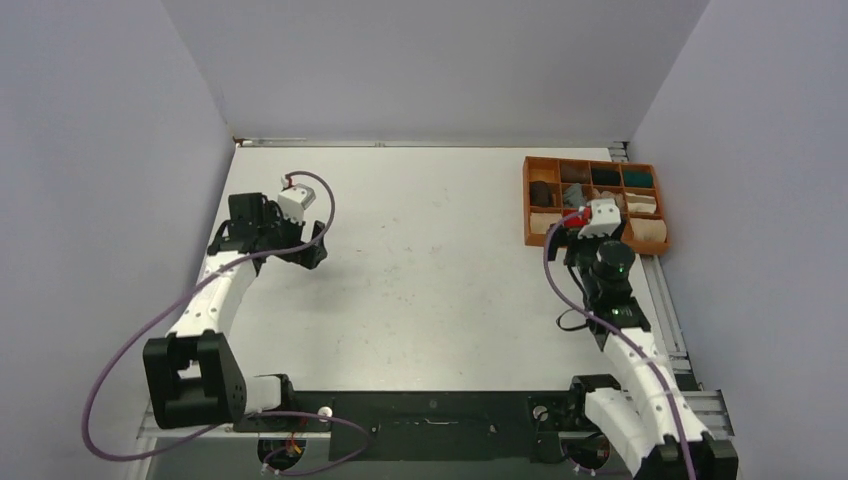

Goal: Roll the socks
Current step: Reset both arms

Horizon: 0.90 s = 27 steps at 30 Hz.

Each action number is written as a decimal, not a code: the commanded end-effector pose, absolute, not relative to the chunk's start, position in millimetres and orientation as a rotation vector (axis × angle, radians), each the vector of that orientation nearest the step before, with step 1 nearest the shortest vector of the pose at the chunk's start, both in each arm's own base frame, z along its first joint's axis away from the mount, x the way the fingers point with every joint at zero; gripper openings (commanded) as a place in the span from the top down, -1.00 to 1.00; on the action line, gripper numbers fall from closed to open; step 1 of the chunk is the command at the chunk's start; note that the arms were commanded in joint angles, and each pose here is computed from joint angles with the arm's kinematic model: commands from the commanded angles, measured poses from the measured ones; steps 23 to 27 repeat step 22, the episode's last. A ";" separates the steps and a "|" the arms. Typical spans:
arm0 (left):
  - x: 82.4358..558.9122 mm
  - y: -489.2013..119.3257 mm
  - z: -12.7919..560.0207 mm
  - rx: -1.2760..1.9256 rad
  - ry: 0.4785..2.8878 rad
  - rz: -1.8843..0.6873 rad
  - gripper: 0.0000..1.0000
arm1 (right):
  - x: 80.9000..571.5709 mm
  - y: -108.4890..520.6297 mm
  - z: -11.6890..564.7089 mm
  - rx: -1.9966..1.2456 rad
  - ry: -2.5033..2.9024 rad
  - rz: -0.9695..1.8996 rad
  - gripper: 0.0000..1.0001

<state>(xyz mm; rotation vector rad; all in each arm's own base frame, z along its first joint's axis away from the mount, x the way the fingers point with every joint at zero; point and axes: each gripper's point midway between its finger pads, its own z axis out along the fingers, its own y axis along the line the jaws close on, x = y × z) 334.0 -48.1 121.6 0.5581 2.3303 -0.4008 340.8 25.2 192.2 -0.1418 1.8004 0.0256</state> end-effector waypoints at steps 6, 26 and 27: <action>343.1 10.7 131.9 0.060 2.012 -0.014 -0.93 | 276.5 -14.9 169.3 0.141 1.567 -0.070 -0.79; 316.4 -3.9 111.6 0.029 1.918 -0.105 -0.93 | 264.6 -23.2 116.5 0.225 1.603 -0.080 -0.79; 316.4 -3.9 111.6 0.029 1.918 -0.105 -0.93 | 264.6 -23.2 116.5 0.225 1.603 -0.080 -0.79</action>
